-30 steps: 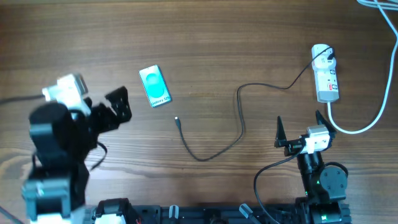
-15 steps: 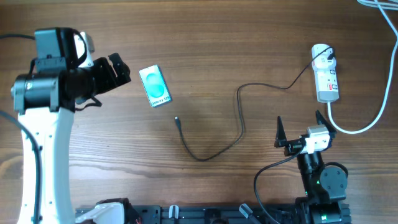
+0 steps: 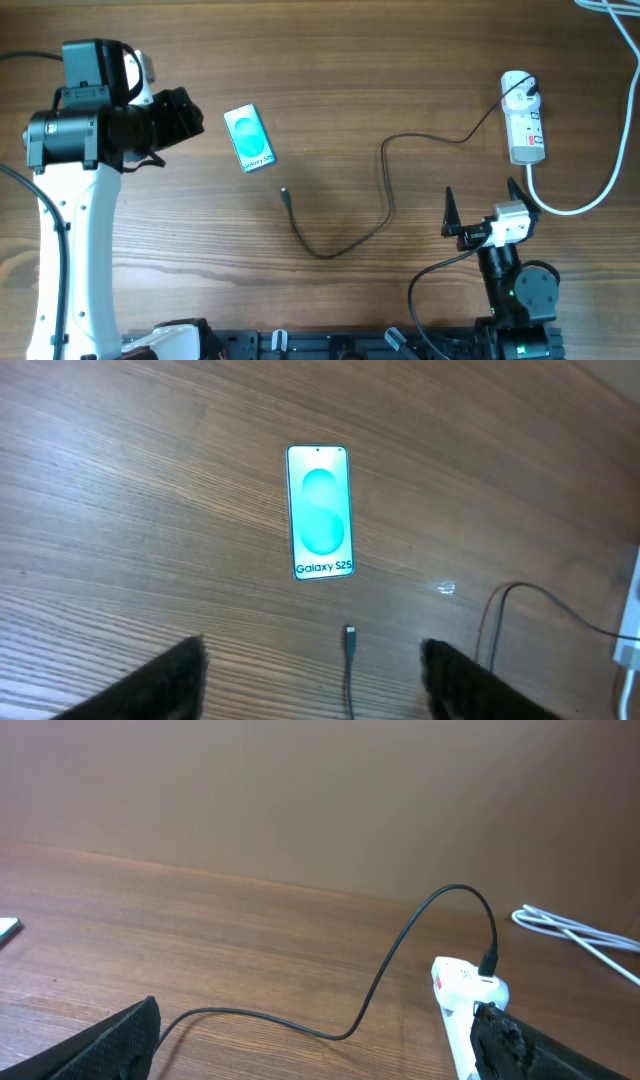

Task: Plug charger to phone and switch on socket
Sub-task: 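Raise the left arm and swing the left gripper toward the phone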

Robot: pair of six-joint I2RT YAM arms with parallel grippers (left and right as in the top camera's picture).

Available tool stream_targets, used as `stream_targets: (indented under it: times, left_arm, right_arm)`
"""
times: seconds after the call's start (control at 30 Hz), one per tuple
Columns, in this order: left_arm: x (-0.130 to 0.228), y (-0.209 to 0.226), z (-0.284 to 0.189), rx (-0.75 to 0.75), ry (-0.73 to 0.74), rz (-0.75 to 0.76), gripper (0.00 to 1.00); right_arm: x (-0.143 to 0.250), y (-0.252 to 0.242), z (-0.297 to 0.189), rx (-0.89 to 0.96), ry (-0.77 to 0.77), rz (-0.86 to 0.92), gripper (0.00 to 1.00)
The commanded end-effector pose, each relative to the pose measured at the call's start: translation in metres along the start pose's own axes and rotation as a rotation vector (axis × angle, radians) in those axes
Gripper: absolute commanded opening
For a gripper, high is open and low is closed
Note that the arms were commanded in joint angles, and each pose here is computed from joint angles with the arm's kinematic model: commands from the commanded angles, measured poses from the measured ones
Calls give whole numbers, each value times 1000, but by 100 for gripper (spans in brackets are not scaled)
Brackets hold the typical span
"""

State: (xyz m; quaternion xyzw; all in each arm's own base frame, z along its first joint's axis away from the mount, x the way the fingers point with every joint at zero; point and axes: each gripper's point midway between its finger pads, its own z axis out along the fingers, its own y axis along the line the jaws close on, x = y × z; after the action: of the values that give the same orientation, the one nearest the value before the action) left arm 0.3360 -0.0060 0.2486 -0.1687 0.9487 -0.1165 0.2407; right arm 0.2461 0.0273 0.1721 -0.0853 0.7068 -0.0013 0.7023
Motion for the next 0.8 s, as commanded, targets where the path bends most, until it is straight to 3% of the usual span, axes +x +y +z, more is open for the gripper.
stream_targets:
  times: [0.0,0.07,0.1,0.77]
  left_arm:
    - [-5,-6,-5,19,-19,21,33]
    - [-4,-6,-6,18,-17,19,10]
    - [-4,-6,-5,18,-15,19,4]
    - [-2,-3,5,7,16,-9,4]
  right_arm:
    - [-3,1,-1,-6,-15,-9,100]
    - [-3,1,-1,-6,-15,-10,100]
    - [-3,1,-1,-6,-15,-9,100]
    - [-3,1,-1,-6,-15,-9,100]
